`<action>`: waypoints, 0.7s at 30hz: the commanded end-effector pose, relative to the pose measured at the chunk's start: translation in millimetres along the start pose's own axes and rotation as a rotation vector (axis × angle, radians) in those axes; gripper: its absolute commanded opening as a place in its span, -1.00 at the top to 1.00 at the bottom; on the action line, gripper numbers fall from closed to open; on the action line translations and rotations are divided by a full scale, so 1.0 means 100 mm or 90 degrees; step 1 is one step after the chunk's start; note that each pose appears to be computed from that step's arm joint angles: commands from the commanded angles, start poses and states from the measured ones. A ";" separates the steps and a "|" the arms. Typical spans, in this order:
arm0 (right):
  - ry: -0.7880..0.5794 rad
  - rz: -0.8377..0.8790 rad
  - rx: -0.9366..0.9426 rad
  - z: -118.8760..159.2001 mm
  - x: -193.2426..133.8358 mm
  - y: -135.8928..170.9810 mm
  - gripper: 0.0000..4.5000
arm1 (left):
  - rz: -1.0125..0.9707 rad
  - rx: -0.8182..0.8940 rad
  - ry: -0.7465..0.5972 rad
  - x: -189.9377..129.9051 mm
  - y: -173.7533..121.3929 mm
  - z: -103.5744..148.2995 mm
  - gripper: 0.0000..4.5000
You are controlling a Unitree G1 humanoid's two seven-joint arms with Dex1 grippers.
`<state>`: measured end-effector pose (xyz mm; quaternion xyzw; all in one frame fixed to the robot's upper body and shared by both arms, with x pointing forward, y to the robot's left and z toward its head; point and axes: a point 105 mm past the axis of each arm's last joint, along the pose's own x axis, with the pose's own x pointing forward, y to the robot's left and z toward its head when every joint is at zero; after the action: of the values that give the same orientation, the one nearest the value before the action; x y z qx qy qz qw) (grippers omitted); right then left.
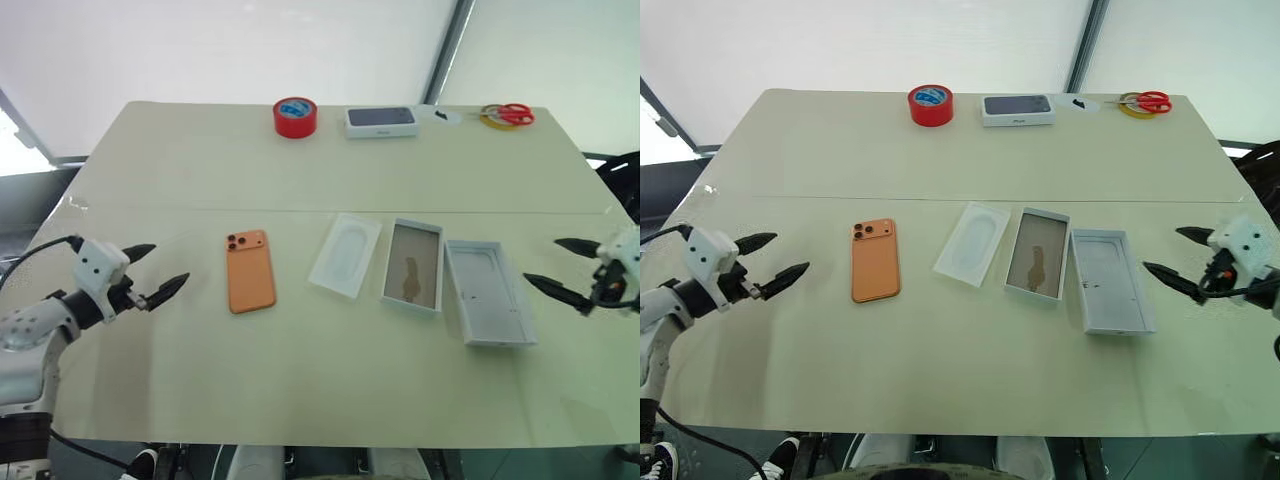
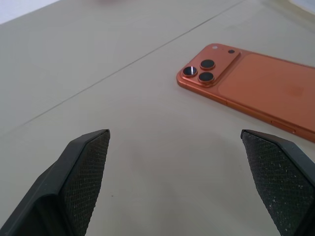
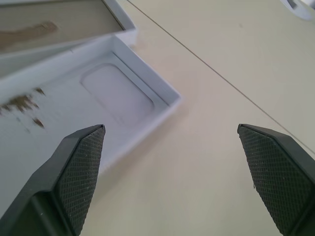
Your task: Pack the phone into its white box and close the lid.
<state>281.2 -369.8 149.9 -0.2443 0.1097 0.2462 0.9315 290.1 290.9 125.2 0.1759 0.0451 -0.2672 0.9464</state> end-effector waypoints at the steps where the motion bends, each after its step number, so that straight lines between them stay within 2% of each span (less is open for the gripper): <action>1: -0.007 -0.018 -0.036 0.11 -0.10 -0.10 -1.00 | 0.033 0.022 -0.016 -0.06 0.11 0.09 -0.99; 12: -0.023 -0.001 -0.045 0.18 0.04 -0.04 -1.00 | 0.039 0.055 -0.029 -0.02 0.16 0.17 -0.99; 21: -0.030 -0.001 -0.048 0.20 0.07 -0.04 -1.00 | 0.021 0.037 -0.033 0.02 0.09 0.20 -0.99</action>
<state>288.4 -363.1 153.6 -0.2556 0.1021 0.2549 0.9270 296.2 293.4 132.6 0.1885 0.0295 -0.2537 0.9483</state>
